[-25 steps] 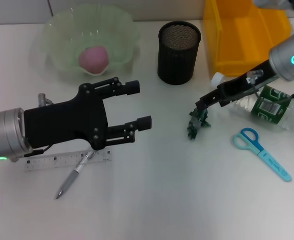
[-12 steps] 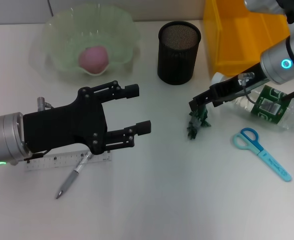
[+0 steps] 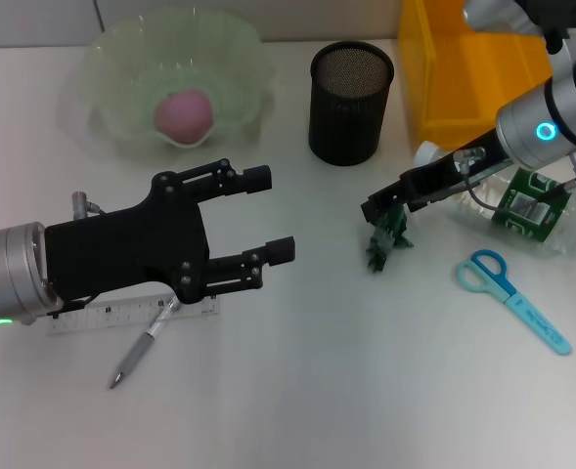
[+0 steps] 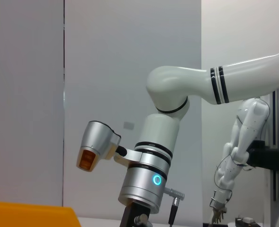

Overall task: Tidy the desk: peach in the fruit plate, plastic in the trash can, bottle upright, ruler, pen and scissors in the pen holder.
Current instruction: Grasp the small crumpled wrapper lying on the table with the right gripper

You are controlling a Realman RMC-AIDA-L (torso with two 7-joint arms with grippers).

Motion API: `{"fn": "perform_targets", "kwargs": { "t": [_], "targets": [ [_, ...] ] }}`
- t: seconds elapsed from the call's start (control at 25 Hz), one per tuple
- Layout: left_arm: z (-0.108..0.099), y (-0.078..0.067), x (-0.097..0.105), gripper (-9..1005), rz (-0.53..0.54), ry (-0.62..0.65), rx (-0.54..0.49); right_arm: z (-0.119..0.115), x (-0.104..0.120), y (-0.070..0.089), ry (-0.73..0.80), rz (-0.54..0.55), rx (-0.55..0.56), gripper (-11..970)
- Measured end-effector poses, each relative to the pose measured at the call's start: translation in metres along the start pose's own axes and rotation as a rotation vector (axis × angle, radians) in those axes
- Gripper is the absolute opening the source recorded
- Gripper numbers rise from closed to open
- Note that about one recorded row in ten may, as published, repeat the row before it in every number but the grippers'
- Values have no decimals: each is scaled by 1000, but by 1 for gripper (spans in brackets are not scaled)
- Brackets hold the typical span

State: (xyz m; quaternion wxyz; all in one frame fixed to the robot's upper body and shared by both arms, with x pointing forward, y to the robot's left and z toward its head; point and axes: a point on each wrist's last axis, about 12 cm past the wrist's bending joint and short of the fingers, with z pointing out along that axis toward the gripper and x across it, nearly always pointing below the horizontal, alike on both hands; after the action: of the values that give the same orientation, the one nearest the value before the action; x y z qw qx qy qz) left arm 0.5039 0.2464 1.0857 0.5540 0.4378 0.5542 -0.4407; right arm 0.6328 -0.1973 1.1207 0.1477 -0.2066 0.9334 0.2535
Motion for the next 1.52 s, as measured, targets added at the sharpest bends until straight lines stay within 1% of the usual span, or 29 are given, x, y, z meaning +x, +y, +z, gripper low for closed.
{"fn": "perform_targets", "kwargs": {
  "t": [0.52,0.84,1.24,1.48,1.52],
  "targets": [
    [0,2,0,741,9,4,-8,3,-1,1,2,-12,19,791],
    [2,2,0,741,13,2,-6,8,-2,5,26,-32,19,791],
    [0,2,1,741,19,5,-13,8,-3,4,16,-40,35,676],
    [0,3,2,741,19,8,-20,11,-4,6,27,-49,34,540],
    [0,3,2,741,19,8,-20,11,-4,7,28,-49,34,541]
  ]
}}
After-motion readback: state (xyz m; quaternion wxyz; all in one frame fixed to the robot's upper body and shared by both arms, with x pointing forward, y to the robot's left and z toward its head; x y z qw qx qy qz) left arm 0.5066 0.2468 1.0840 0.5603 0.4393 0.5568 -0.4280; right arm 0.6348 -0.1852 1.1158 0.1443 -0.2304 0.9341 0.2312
